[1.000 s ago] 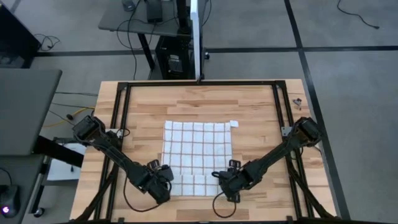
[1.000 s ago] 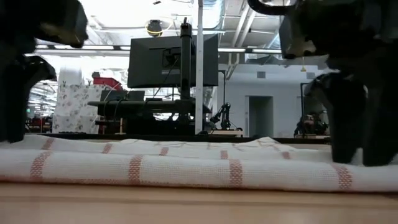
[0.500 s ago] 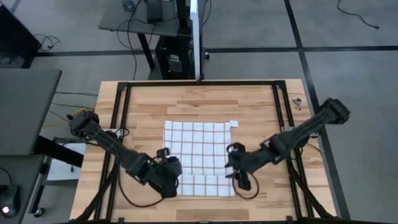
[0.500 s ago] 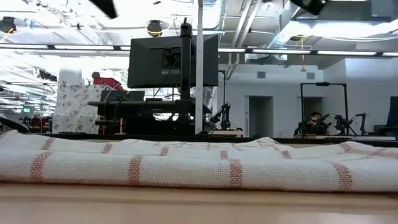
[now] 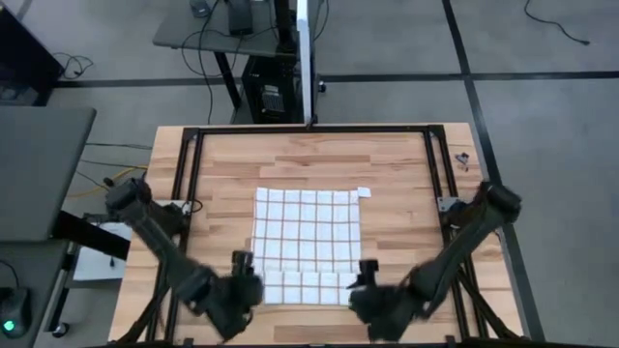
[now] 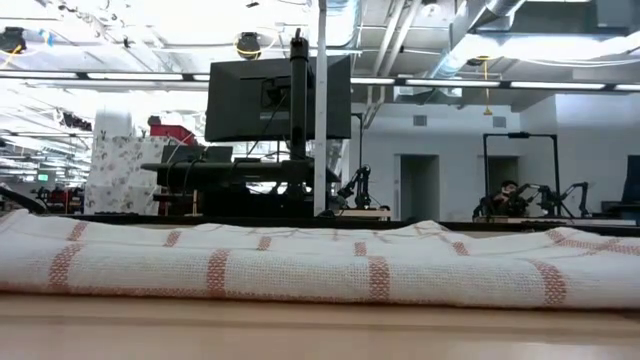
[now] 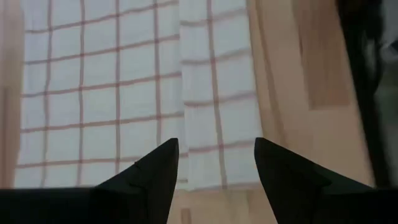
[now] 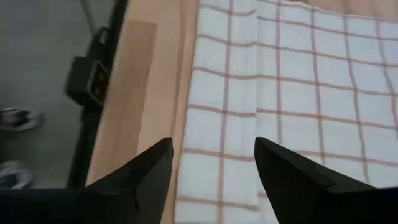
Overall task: Roll towel
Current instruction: Roll the white towel
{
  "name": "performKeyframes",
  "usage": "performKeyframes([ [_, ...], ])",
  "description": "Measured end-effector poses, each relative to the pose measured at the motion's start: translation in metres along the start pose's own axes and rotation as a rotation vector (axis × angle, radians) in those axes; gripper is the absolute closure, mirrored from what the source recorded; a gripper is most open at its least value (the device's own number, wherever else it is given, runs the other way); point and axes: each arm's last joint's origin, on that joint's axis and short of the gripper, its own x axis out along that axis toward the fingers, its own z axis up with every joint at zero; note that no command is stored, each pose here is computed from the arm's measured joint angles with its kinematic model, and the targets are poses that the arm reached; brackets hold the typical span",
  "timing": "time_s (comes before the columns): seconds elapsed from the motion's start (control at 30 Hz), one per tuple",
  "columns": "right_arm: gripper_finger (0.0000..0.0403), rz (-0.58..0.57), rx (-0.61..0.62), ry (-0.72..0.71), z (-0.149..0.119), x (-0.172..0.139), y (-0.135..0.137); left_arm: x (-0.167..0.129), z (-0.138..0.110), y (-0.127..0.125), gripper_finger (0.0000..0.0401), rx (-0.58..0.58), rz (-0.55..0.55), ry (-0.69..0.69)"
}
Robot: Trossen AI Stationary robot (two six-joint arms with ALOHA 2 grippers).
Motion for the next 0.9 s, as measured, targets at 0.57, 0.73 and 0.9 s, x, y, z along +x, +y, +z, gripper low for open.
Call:
performKeyframes([
  [0.57, 0.0172, -0.176, 0.057, 0.107, -0.037, 0.084, 0.034, 0.095, -0.040, -0.078, 0.0205, 0.066, 0.167, 0.112],
  [0.73, 0.0172, -0.179, -0.005, 0.120, -0.041, 0.085, 0.034, 0.111, -0.048, -0.084, 0.0205, 0.074, 0.185, 0.154],
  [0.9, 0.0172, -0.165, -0.050, 0.111, -0.040, 0.085, 0.035, 0.115, -0.044, -0.079, 0.0205, -0.005, 0.191, 0.163],
])
